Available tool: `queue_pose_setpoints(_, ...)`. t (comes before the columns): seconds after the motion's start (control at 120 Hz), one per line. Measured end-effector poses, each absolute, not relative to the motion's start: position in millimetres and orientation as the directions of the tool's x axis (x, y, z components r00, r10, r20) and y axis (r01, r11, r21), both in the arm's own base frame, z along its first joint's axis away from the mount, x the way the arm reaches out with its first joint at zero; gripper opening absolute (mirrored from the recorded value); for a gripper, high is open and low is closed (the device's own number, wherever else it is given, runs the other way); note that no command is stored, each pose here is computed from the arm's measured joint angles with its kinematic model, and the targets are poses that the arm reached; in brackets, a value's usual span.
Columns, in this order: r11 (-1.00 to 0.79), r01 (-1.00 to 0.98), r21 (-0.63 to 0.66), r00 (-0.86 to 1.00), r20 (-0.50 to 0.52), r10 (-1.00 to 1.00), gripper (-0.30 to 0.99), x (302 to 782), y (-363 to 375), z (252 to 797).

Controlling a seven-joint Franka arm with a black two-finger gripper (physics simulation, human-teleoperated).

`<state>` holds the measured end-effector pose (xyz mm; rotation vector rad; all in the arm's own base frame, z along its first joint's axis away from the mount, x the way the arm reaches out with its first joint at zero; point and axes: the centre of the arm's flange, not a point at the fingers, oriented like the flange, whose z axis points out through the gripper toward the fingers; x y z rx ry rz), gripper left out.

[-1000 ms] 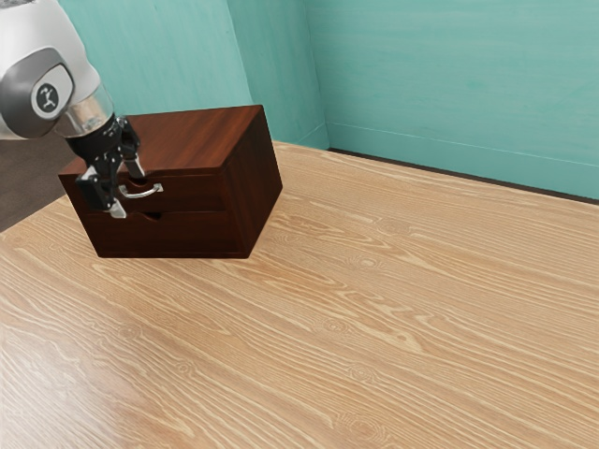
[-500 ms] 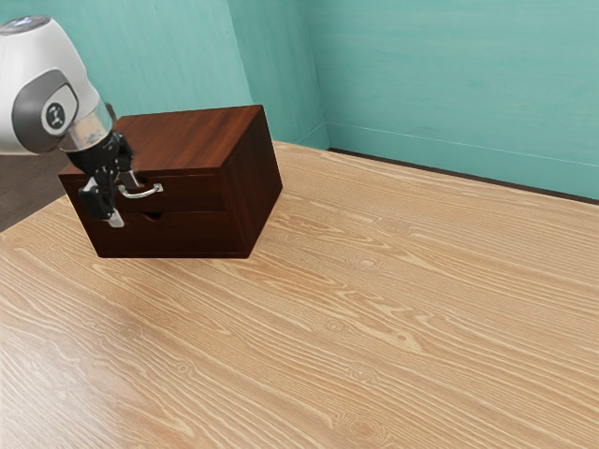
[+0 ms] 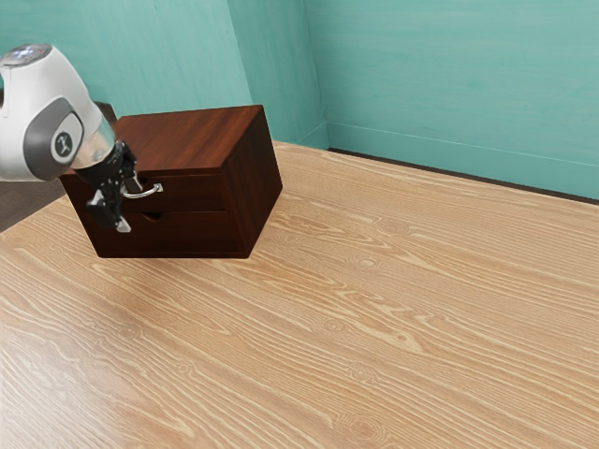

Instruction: Pull the drawer handle with one arm to open the drawer

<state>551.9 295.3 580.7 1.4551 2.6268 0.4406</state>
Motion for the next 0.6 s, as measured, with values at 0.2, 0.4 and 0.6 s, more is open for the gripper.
queue_pose_setpoints(0.2,0.485,0.781,0.393,-0.543,0.046,0.838,0.64,552.3,308.4,574.0)
queue_pose_setpoints(0.4,0.463,0.766,0.446,-0.534,0.043,0.844,0.61,569.6,314.8,569.8)
queue_pose_setpoints(0.6,0.452,0.760,0.467,-0.527,0.036,0.849,0.48,573.1,312.1,572.4)
